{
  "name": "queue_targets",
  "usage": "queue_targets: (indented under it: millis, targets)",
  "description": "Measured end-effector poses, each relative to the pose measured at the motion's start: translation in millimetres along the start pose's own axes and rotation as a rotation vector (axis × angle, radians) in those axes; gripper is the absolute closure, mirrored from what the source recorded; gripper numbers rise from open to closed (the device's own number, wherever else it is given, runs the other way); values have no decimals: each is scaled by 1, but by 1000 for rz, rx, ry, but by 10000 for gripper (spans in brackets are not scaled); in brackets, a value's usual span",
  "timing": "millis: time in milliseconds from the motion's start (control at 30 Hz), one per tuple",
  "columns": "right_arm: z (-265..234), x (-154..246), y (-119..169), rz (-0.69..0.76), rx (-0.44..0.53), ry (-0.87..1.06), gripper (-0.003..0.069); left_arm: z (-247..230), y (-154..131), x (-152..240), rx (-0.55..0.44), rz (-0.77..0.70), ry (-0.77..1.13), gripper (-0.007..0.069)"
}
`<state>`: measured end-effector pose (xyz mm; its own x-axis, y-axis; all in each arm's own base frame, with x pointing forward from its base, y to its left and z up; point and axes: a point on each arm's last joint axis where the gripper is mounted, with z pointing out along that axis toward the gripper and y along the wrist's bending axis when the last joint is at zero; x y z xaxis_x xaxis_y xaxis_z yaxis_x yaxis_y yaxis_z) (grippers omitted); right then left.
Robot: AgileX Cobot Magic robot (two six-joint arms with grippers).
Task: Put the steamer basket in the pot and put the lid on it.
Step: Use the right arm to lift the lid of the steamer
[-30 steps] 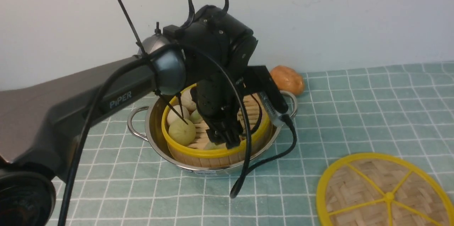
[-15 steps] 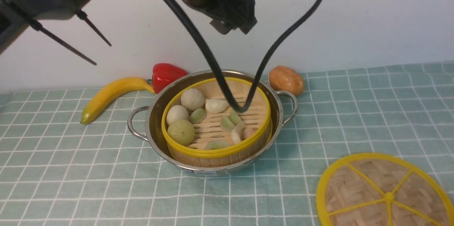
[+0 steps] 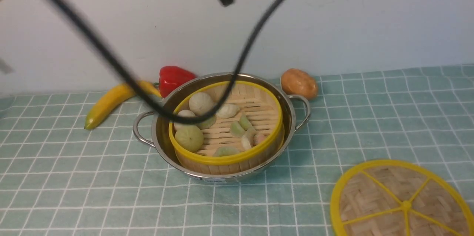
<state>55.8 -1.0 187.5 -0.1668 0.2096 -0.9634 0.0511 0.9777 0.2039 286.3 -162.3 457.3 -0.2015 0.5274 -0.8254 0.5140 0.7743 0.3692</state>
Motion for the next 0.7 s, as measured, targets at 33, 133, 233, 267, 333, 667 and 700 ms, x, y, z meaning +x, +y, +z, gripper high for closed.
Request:
queue_targets:
  millis: [33,133,233,267,333,667,700]
  targets:
    - [0,0,0,0,0,0,419,-17,10,4,-25,-41,-54,102]
    - [0,0,0,0,0,0,419,-47,30,44,-97,-158,-108,102]
    - [0,0,0,0,0,0,419,-66,34,83,-153,-248,-119,102]
    - [0,0,0,0,0,0,419,-72,32,113,-188,-296,-90,102]
    - [0,0,0,0,0,0,419,-83,27,154,-244,-369,-61,102]
    - [0,0,0,0,0,0,419,-136,-42,285,-435,-555,-90,102]
    - [0,0,0,0,0,0,419,-138,-45,288,-440,-552,-100,102]
